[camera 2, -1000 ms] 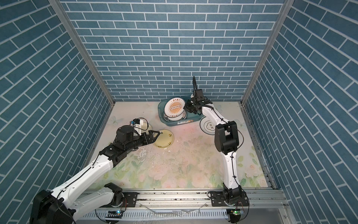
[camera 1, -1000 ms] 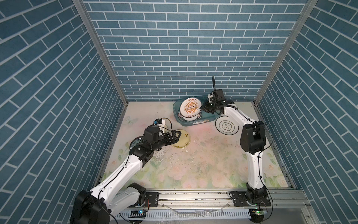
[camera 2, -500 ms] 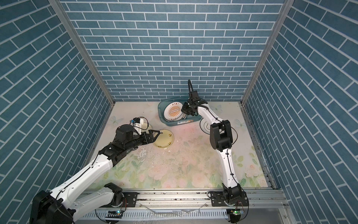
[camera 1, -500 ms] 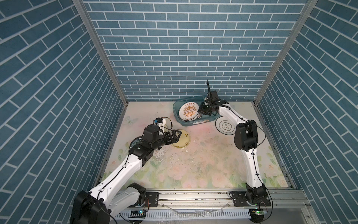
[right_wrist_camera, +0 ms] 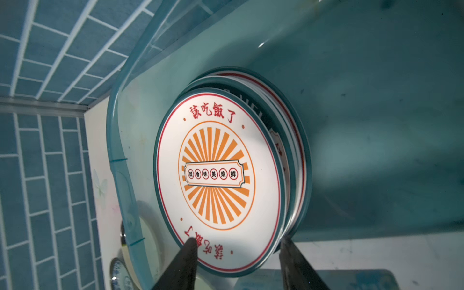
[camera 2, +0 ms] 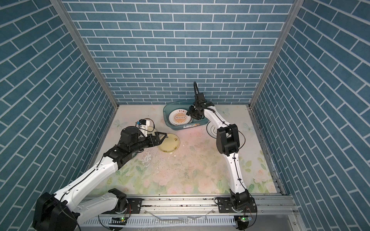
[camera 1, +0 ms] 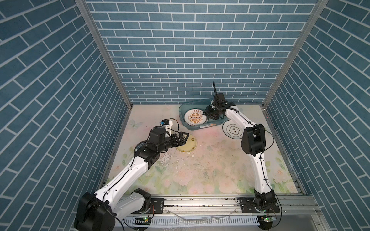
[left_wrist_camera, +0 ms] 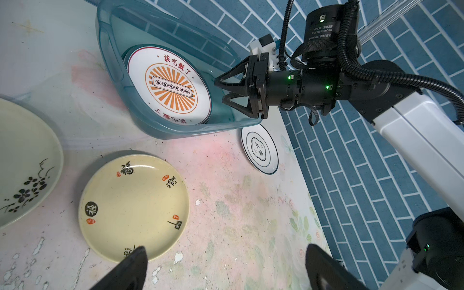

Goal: Place the plates into the plastic bin on the countertop
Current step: Place the plate in the plastic bin, then pick up the plate from the top-right of the table.

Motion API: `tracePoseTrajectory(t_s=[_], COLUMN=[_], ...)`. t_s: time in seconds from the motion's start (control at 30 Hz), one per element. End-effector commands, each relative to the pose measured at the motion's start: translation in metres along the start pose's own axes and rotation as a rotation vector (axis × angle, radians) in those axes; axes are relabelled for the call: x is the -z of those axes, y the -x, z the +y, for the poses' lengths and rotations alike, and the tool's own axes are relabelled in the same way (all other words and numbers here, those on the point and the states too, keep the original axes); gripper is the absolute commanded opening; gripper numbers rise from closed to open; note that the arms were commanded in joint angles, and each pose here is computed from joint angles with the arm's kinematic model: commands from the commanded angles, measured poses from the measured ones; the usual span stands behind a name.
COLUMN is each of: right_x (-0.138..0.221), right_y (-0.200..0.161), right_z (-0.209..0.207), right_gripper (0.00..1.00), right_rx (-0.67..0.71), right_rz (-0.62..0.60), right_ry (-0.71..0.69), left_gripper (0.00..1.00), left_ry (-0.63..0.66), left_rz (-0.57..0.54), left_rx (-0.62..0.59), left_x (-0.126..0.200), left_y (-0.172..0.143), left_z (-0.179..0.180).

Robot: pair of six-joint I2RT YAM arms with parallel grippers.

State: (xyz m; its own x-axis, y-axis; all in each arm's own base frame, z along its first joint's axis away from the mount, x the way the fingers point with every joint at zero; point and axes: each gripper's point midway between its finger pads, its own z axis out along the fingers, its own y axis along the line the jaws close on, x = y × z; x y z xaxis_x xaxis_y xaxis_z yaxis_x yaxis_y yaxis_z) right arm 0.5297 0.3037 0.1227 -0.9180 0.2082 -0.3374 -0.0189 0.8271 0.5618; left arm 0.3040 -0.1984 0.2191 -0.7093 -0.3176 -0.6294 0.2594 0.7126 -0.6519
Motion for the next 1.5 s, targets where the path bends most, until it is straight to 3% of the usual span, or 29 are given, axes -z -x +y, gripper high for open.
tracePoseTrajectory(t_s=[0.0, 0.27, 0.5, 0.7, 0.87, 1.03, 1.23, 1.47], right_x=[0.004, 0.028, 0.096, 0.157, 0.201, 0.225, 0.227, 0.202], right_y=[-0.002, 0.006, 0.019, 0.014, -0.004, -0.031, -0.055, -0.071], right_z=[0.0, 0.012, 0.033, 0.023, -0.012, -0.074, -0.146, -0.205], right_gripper=[0.67, 0.72, 0.73, 0.74, 0.73, 0.73, 0.7, 0.66], right_rx=[0.036, 0.078, 0.121, 0.075, 0.006, -0.115, -0.285, -0.423], right_rz=[0.005, -0.041, -0.158, -0.24, -0.298, -0.315, -0.329, -0.293], right_ry=[-0.037, -0.029, 0.009, 0.058, 0.068, 0.073, 0.088, 0.069], left_gripper=[1.0, 1.0, 0.99, 0.99, 1.0, 0.99, 1.0, 0.99], left_ry=[-0.023, -0.009, 0.016, -0.03, -0.104, -0.196, -0.277, -0.319], left_rz=[-0.028, -0.029, -0.03, -0.008, 0.003, 0.032, 0.085, 0.131], left_rx=[-0.023, -0.029, -0.029, -0.002, 0.052, 0.126, 0.12, 0.097], left_x=[0.001, 0.0, -0.001, -0.016, -0.032, -0.059, -0.096, -0.128], left_y=[0.012, 0.011, 0.009, 0.005, 0.004, 0.0, -0.011, -0.028], left_z=[-0.009, -0.005, 0.002, 0.0, -0.006, -0.014, -0.044, -0.074])
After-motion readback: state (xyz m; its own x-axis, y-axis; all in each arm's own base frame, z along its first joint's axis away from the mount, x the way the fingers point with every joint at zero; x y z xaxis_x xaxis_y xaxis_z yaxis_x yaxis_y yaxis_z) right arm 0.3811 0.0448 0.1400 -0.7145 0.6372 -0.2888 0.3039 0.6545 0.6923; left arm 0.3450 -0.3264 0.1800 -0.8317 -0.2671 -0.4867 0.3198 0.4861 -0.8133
